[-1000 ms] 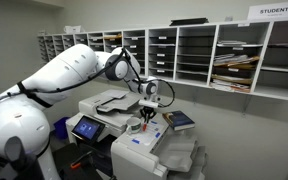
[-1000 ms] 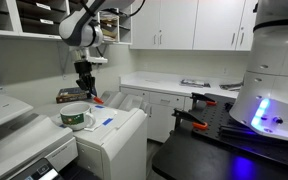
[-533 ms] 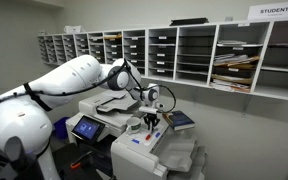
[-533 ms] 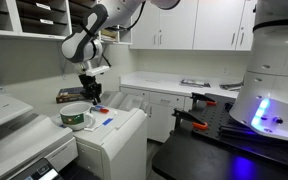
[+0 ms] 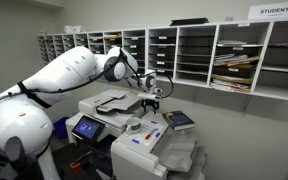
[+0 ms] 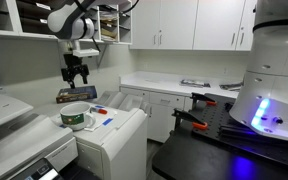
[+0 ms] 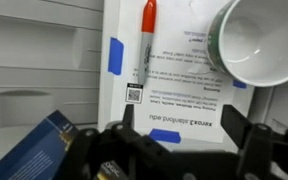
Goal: Take the marker out of the mug
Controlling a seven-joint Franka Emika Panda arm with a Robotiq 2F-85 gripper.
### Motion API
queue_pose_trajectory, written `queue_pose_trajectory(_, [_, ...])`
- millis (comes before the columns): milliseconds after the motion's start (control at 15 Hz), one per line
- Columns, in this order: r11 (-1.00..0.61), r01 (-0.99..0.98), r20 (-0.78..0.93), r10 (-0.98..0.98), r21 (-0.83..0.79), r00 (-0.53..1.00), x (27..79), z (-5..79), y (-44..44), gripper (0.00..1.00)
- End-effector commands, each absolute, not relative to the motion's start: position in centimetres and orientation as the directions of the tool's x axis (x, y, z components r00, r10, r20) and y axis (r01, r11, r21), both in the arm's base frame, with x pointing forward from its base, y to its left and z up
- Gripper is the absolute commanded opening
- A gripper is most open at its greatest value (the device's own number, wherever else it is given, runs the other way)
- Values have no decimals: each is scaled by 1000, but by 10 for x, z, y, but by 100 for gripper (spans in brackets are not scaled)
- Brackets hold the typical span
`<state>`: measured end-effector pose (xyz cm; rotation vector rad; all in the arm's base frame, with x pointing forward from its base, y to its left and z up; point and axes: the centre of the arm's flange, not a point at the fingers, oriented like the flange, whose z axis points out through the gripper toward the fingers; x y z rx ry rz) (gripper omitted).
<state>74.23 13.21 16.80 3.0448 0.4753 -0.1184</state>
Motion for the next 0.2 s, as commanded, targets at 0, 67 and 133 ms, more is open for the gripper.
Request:
queue_pose_trajectory(0, [-934, 354, -93, 348, 47, 933, 697, 213, 128, 100])
queue_pose_trajectory(67, [-931, 361, -101, 354, 53, 930, 692, 223, 128, 100])
queue_pose_trajectory(133, [-933, 355, -118, 347, 55, 931, 687, 230, 126, 100])
